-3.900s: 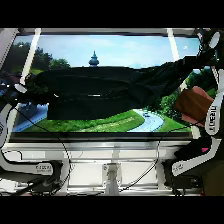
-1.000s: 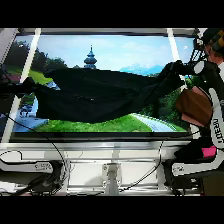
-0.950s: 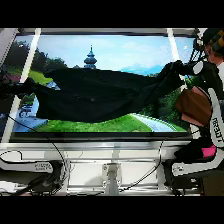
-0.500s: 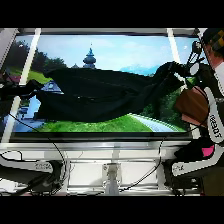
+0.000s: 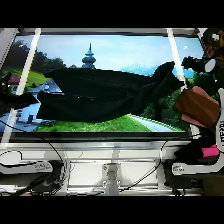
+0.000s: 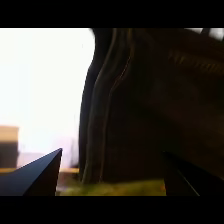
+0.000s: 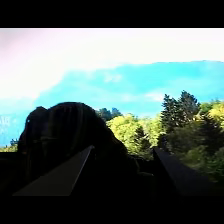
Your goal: Fold the clothes and pants, and hang the long-sleeved shirts on hangers.
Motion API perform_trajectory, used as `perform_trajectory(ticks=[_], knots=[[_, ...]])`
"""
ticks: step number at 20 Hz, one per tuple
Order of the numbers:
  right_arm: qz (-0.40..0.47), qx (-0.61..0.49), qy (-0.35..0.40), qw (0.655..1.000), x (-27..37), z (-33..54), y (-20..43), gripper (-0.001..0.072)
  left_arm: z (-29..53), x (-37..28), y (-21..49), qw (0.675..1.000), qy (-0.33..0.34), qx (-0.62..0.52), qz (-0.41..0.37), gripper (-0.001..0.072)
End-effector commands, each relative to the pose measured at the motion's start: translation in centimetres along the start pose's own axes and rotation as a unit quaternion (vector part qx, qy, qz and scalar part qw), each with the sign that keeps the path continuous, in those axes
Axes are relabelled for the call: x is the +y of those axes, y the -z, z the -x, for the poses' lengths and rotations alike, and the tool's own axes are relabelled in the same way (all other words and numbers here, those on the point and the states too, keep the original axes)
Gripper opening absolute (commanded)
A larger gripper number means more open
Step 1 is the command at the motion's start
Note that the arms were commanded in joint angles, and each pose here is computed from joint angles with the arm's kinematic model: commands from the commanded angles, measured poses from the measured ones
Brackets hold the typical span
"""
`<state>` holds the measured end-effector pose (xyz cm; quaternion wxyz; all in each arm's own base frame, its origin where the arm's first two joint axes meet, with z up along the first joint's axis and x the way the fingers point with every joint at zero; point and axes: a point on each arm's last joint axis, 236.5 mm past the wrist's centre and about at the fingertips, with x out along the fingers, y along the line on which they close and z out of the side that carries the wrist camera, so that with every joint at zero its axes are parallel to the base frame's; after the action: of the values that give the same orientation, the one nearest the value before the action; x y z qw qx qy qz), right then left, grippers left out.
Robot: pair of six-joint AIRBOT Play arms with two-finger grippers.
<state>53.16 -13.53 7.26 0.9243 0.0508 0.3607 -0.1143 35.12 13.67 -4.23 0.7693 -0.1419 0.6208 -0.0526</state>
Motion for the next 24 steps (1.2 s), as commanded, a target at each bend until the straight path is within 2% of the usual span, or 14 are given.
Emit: perform_trajectory(ticks=[1,2,4,10,11,12,16,17,18,19,21,24], knots=[[0.002,0.024,0.023,0.999,-3.3,1.1,0.9,0.0433,-0.6,1.1,4.0,0.997,-0.004,0.073,-0.021,0.0697],[-0.004,0.03,0.028,0.999,-4.1,1.1,1.2,0.0432,-1.2,1.1,4.4,0.996,0.002,0.081,-0.024,0.0691],[-0.012,0.033,0.037,0.999,-5.4,1.2,1.4,0.0432,-2.3,1.1,5.1,0.995,0.011,0.095,-0.031,0.0575],[-0.016,0.043,0.038,0.998,-5.8,1.3,1.9,0.0429,-4.7,3.0,3.7,0.997,-0.006,0.072,-0.033,0.0559],[-0.016,0.044,0.038,0.998,-5.7,1.3,2.0,0.0429,-5.1,2.9,3.9,0.997,-0.001,0.076,-0.034,0.0531],[-0.016,0.045,0.038,0.998,-5.7,1.3,2.0,0.0428,-5.6,2.7,4.0,0.996,0.008,0.078,-0.034,0.0468],[-0.021,0.06,0.033,0.997,-5.5,1.4,2.7,0.0421,-7.3,0.6,3.2,0.995,0.066,0.062,-0.037,0.0467],[-0.021,0.064,0.033,0.997,-5.4,1.4,2.9,0.0421,-7.7,0.2,3.1,0.995,0.078,0.062,-0.03,0.0421],[-0.021,0.068,0.033,0.997,-5.4,1.4,3.1,0.0421,-7.9,-0.3,3.4,0.993,0.088,0.068,-0.028,0.0236],[-0.021,0.07,0.033,0.997,-5.4,1.4,3.2,0.0421,-7.8,-0.7,3.9,0.992,0.097,0.079,-0.029,0.0111],[-0.021,0.07,0.033,0.997,-5.4,1.4,3.2,0.0421,-7.0,-1.9,4.9,0.987,0.121,0.104,-0.033,0.0036],[-0.018,0.088,0.031,0.995,-5.4,1.6,4.0,0.0422,-3.3,-3.8,5.6,0.974,0.168,0.142,-0.057,0.0035]])
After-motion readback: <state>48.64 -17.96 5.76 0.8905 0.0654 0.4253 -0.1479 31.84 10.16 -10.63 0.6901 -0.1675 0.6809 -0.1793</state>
